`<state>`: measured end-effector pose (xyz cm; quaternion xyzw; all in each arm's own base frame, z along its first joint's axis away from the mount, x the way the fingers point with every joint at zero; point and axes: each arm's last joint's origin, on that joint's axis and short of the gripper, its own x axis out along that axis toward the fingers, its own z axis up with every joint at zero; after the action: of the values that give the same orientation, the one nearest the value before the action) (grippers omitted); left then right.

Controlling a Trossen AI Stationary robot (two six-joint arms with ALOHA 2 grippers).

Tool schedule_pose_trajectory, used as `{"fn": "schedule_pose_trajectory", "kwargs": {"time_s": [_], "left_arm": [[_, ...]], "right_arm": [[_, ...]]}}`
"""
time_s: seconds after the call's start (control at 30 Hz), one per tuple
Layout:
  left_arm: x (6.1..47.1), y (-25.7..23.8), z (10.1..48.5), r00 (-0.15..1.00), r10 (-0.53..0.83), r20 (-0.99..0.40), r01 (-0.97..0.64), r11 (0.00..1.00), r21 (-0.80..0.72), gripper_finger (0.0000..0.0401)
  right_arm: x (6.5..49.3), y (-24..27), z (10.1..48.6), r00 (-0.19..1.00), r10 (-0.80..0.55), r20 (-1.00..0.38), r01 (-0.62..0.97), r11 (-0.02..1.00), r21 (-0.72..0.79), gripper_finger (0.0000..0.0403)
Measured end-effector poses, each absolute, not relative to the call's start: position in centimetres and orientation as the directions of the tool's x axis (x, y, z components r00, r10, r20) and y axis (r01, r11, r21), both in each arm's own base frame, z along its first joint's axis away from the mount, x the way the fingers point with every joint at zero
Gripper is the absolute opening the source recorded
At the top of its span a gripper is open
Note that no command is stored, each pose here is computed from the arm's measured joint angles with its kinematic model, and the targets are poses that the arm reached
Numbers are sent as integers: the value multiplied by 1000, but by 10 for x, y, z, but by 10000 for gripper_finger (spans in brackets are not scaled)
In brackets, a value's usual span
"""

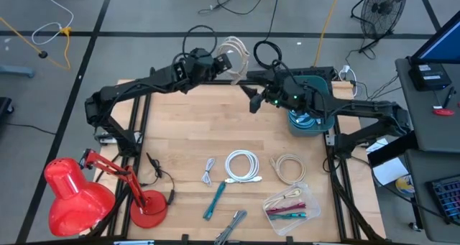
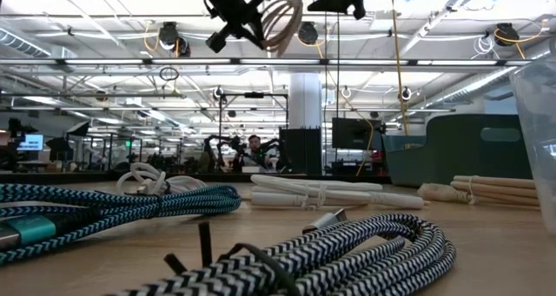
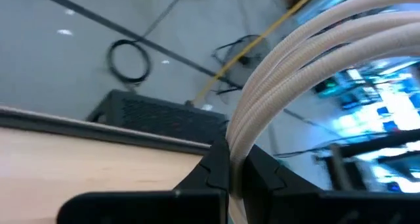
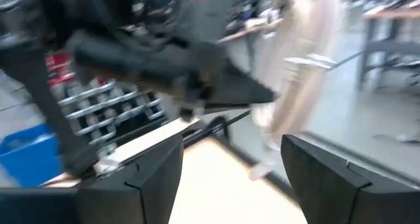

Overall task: Pick & Place USB Port
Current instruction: Put the left light brown hdmi cable into the blue bin

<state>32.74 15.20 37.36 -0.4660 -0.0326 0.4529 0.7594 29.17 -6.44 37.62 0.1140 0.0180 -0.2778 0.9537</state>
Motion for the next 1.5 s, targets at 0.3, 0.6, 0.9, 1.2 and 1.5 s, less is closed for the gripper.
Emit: {"fn": "schedule_pose_trajectory", "kwargs": {"time_s": [0.3, 0.6, 0.9, 1.2, 1.5], "left_arm": [[332, 139, 395, 668, 712, -218, -559, 286, -778, 12], [334, 131, 396, 689, 691, -217, -549, 302, -779, 12], [336, 130, 401, 703, 691, -169, -510, 323, -797, 12], [338, 127, 403, 717, 682, -146, -488, 341, -803, 12], [342, 124, 400, 737, 658, -156, -482, 349, -803, 12]], "right_arm": [[284, -70, 383, 783, -619, -63, 618, 764, 182, 257], [284, -70, 392, 785, -619, 26, 605, 775, 181, 256], [284, -73, 394, 795, -604, 46, 583, 784, 213, 245], [283, -77, 395, 819, -571, 57, 543, 804, 243, 137], [284, -76, 397, 854, -516, 75, 486, 840, 240, 46]]}}
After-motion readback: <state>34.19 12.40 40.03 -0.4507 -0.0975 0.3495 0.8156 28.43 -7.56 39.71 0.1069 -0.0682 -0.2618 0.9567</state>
